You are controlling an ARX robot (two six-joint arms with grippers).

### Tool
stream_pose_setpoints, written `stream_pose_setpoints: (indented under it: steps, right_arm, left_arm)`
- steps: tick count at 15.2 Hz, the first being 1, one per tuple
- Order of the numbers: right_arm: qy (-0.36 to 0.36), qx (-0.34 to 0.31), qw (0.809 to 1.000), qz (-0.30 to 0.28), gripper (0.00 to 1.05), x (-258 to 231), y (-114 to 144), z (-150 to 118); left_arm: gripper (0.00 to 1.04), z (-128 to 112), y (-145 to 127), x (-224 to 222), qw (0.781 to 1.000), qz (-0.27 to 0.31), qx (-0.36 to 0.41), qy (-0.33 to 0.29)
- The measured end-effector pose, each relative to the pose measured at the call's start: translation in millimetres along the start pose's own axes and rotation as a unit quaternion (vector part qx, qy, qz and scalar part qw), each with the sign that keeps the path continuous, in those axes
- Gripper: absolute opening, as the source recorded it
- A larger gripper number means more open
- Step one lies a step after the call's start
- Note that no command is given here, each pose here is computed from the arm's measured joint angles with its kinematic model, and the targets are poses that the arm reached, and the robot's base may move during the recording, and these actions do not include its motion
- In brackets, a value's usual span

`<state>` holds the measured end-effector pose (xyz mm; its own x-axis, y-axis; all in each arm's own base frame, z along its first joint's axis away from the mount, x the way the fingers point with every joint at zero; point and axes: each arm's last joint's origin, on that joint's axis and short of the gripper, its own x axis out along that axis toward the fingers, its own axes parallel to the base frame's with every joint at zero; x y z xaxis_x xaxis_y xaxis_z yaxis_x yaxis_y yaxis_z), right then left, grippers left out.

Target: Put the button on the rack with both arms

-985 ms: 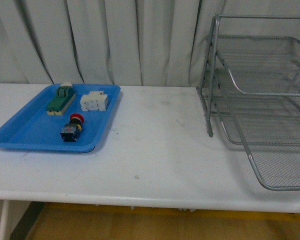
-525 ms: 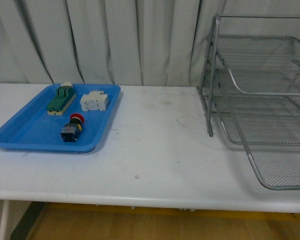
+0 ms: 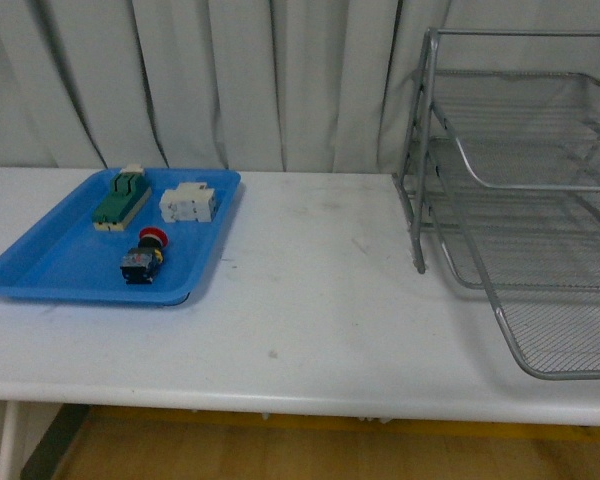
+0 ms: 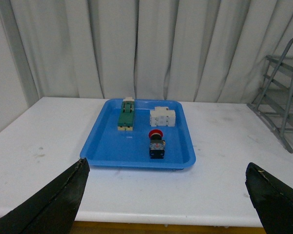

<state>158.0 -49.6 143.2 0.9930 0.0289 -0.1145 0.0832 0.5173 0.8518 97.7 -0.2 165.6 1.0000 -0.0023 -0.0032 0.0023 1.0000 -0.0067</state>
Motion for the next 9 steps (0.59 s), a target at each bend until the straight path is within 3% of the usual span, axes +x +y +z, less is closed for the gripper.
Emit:
stream_pose_setpoints:
  steps: [1,3,5,6,9]
  right_arm:
    - [-0.013,-0.151,0.988,0.003,0.64,-14,11,-6]
    - [-0.023,-0.373,0.927,-0.003,0.39,-39,28,-21]
    - [-0.045,-0.460,0.886,0.033,0.15,-59,42,-37]
    - [-0.056,-0.473,0.879,0.024,0.02,-62,41,-36]
    - [-0.058,-0.485,0.872,0.017,0.02,-62,40,-36]
  left_arm:
    - [0.98,0,0,0,1.000,0.000,0.000,0.000]
    - [0.98,0,0,0,1.000,0.000,0.000,0.000]
    - [0.98,0,0,0,1.000,0.000,0.000,0.000]
    - [0.98,0,0,0,1.000,0.000,0.000,0.000]
    - [0.98,0,0,0,1.000,0.000,0.000,0.000]
